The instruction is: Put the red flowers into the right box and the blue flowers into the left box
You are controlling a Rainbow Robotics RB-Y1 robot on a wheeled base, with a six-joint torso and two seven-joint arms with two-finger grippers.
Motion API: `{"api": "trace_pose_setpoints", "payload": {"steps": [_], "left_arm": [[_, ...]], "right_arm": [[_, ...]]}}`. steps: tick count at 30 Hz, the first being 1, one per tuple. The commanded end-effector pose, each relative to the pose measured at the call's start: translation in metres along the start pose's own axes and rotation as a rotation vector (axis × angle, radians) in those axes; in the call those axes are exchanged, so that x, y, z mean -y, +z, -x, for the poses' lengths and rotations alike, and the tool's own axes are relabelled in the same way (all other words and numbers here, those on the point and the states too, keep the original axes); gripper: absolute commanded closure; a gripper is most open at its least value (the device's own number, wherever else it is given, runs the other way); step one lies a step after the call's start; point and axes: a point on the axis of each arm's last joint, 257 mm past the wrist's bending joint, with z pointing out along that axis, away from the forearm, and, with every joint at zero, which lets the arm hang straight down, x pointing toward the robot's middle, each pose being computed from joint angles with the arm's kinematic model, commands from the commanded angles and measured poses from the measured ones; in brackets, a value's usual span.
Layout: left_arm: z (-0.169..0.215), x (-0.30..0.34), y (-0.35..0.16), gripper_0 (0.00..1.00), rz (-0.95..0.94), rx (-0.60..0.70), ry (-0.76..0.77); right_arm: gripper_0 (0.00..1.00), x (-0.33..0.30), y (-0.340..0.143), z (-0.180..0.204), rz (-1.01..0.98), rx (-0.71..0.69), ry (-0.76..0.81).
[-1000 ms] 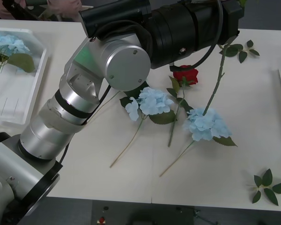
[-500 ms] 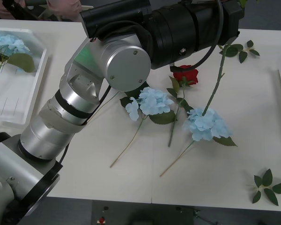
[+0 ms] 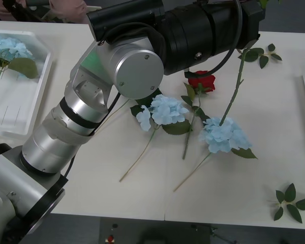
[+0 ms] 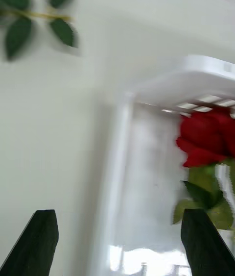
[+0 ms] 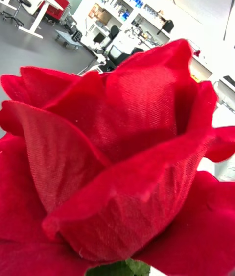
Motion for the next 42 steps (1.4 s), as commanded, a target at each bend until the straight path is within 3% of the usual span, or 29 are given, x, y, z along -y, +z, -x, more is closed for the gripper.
{"api": "trace_pose_setpoints", "payload": {"steps": [1, 7, 10, 16, 22, 42], "left_arm": [[0.019, 0.013, 0.001, 1.00, -0.023, 0.026, 0.023], [0.019, 0.013, 0.001, 1.00, -0.023, 0.026, 0.023], [0.019, 0.013, 0.001, 1.00, -0.023, 0.026, 0.023], [0.019, 0.013, 0.001, 1.00, -0.023, 0.026, 0.023], [0.019, 0.013, 0.001, 1.00, -0.023, 0.026, 0.023], [0.019, 0.013, 0.001, 1.00, -0.023, 0.026, 0.023]], "right_arm": [[0.26, -0.039, -0.056, 0.028, 0.147, 0.143, 0.002], [0.25, -0.140, -0.135, 0.033, 0.394, 0.313, -0.074], [0.18, -0.173, -0.160, 0.032, 0.472, 0.366, -0.130], [0.00, -0.229, -0.187, 0.000, 0.662, 0.361, -0.206], [0.00, -0.272, -0.211, -0.021, 0.892, 0.369, -0.177], [0.00, -0.358, -0.196, -0.009, 1.095, 0.656, -0.192]]}}
